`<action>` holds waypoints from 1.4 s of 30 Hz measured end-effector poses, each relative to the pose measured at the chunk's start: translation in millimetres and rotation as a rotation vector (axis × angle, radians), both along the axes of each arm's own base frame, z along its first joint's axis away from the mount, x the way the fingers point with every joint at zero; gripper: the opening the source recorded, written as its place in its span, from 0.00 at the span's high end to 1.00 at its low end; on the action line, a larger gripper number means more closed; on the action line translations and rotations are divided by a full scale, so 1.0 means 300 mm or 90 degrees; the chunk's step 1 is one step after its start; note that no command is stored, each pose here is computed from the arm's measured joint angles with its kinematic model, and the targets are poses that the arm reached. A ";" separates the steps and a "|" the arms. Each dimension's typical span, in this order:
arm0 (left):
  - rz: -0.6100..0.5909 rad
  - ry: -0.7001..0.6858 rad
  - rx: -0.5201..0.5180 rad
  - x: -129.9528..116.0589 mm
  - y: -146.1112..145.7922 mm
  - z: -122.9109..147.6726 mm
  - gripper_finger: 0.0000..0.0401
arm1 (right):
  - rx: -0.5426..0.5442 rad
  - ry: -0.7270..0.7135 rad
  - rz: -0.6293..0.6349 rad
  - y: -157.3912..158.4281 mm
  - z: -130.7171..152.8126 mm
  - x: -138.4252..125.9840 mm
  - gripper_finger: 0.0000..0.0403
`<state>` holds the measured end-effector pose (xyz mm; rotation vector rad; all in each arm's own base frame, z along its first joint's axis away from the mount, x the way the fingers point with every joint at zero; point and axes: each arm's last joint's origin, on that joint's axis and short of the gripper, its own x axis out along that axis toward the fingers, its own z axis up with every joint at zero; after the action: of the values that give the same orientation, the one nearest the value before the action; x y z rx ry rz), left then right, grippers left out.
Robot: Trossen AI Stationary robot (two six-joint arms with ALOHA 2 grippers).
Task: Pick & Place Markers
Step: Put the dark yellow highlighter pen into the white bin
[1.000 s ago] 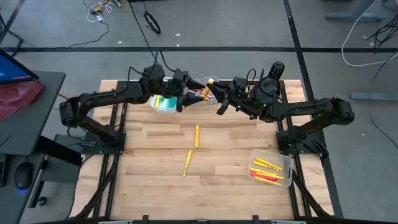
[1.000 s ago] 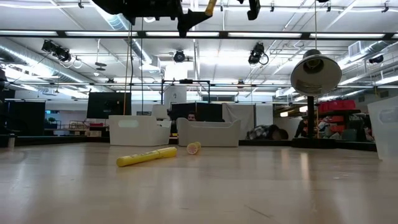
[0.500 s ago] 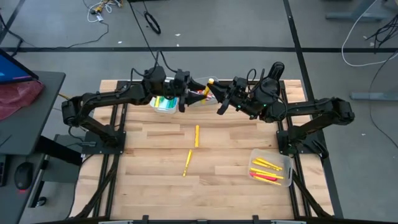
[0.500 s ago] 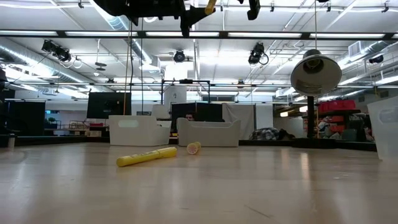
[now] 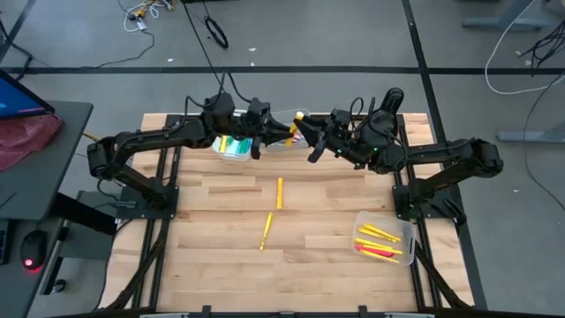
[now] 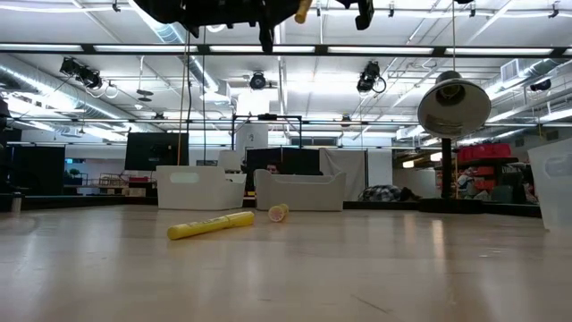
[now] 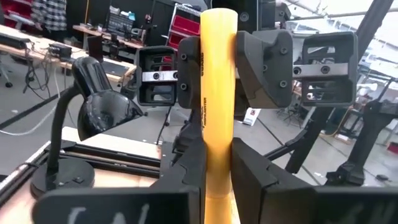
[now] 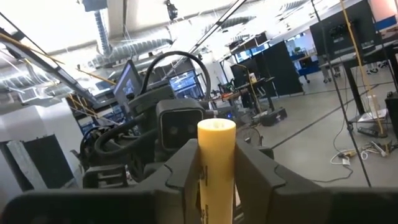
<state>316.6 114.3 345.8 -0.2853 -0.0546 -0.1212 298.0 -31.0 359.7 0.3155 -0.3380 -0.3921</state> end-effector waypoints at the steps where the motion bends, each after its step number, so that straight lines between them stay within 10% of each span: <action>1: -0.001 0.001 -0.005 -0.002 0.002 0.001 0.88 | 0.000 0.000 0.000 0.000 0.000 0.000 0.76; 19: -0.008 0.054 -0.022 -0.060 0.042 0.007 0.88 | -0.019 -0.012 -0.008 0.001 0.027 -0.023 0.71; 32: 0.371 0.525 -0.158 -0.377 0.298 -0.189 0.88 | -0.041 0.001 -0.044 0.001 0.064 -0.074 0.66; 42: 0.390 0.752 -0.303 -0.360 0.439 -0.499 0.85 | -0.024 0.023 -0.053 -0.001 0.050 -0.071 0.70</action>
<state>208.7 246.0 196.1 -0.7628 1.0098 0.6883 276.8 -31.3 374.7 0.2576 -0.3242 -0.4716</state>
